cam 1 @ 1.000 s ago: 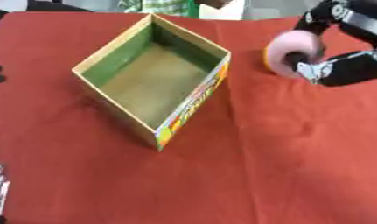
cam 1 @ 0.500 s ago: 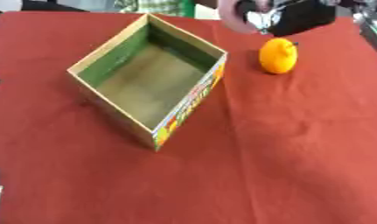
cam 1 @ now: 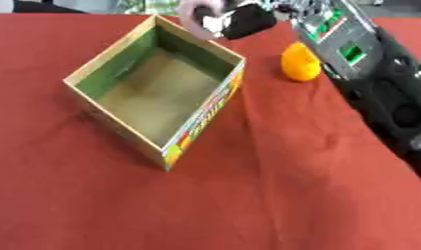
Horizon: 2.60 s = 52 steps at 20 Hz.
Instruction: Pick up objects on the table and place them in the box.
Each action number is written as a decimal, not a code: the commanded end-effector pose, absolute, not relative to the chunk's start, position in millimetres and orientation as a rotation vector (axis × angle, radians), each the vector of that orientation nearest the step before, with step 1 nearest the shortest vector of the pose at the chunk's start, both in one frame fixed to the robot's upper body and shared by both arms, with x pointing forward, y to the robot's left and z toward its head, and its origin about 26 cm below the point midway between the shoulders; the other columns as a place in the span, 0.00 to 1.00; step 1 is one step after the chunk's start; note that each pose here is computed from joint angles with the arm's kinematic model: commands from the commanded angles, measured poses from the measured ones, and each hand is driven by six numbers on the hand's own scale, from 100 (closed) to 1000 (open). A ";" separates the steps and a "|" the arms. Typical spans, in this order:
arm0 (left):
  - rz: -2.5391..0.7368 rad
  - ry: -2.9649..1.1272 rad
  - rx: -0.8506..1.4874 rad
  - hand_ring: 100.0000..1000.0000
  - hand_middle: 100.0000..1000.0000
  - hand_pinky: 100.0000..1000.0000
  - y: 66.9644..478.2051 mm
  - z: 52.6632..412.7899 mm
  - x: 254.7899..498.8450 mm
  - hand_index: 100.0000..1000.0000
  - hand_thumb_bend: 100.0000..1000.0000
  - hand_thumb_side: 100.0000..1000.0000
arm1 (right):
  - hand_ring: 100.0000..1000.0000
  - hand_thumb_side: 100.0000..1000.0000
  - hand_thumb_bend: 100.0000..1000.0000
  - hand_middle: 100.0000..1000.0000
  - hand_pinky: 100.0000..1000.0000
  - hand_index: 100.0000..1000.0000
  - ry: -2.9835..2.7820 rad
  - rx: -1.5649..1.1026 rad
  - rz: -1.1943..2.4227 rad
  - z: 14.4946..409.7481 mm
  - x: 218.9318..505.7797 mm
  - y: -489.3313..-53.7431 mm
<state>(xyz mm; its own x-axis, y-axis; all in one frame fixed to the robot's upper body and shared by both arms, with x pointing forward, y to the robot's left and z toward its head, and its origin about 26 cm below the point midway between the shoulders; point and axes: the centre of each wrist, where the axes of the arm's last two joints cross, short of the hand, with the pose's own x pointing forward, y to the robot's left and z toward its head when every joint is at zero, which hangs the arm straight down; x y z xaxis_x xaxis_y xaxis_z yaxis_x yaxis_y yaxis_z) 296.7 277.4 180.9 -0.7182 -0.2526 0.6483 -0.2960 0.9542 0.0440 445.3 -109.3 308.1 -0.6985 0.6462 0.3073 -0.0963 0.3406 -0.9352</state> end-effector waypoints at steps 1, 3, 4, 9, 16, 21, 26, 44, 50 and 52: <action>0.055 -2.445 0.371 0.54 0.59 0.53 277.3 191.3 295.0 0.70 0.00 0.60 | 0.58 0.16 0.00 0.34 0.65 0.62 -1.953 -0.519 1.411 306.7 453.5 -100.3; 0.056 -2.446 0.365 0.54 0.59 0.53 276.5 191.5 295.2 0.70 0.00 0.60 | 0.58 0.16 0.00 0.35 0.65 0.62 -1.937 -0.534 1.416 293.5 458.9 -95.2; 0.057 -2.446 0.362 0.54 0.59 0.53 276.1 191.6 295.3 0.70 0.00 0.60 | 0.58 0.16 0.00 0.35 0.65 0.62 -1.926 -0.538 1.417 286.5 461.6 -93.2; 0.058 -2.449 0.347 0.54 0.59 0.53 274.3 192.1 295.8 0.70 0.00 0.60 | 0.60 0.13 0.00 0.37 0.66 0.63 -1.860 -0.556 1.423 246.8 471.2 -82.3; 0.064 -2.446 0.341 0.54 0.59 0.53 273.5 191.2 295.8 0.70 0.00 0.60 | 0.69 0.16 0.00 0.49 0.71 0.74 -1.740 -0.644 1.473 208.8 475.6 -73.8; 0.063 -2.443 0.338 0.54 0.59 0.53 273.1 190.7 295.7 0.70 0.00 0.60 | 0.80 0.47 0.00 0.68 0.79 0.88 -1.688 -0.653 1.531 208.0 474.4 -70.8; 0.063 -2.437 0.336 0.54 0.59 0.53 272.9 189.4 295.4 0.70 0.00 0.61 | 0.96 0.80 0.43 0.87 0.90 1.00 -1.723 -0.663 1.517 231.2 471.5 -71.3; 0.072 -2.411 0.359 0.54 0.59 0.53 276.3 183.6 293.0 0.70 0.00 0.61 | 0.94 0.82 0.49 0.85 0.94 1.00 -1.899 -0.448 1.179 334.9 455.0 -147.6; 0.076 -2.406 0.368 0.54 0.59 0.53 277.5 182.6 292.5 0.70 0.00 0.61 | 0.94 0.81 0.47 0.84 0.94 1.00 -1.869 -0.430 1.063 343.8 453.0 -190.8; 0.074 -2.406 0.369 0.54 0.59 0.53 277.5 182.6 292.5 0.70 0.00 0.61 | 0.95 0.80 0.48 0.85 0.95 1.00 -1.846 -0.506 1.049 340.7 454.9 -206.4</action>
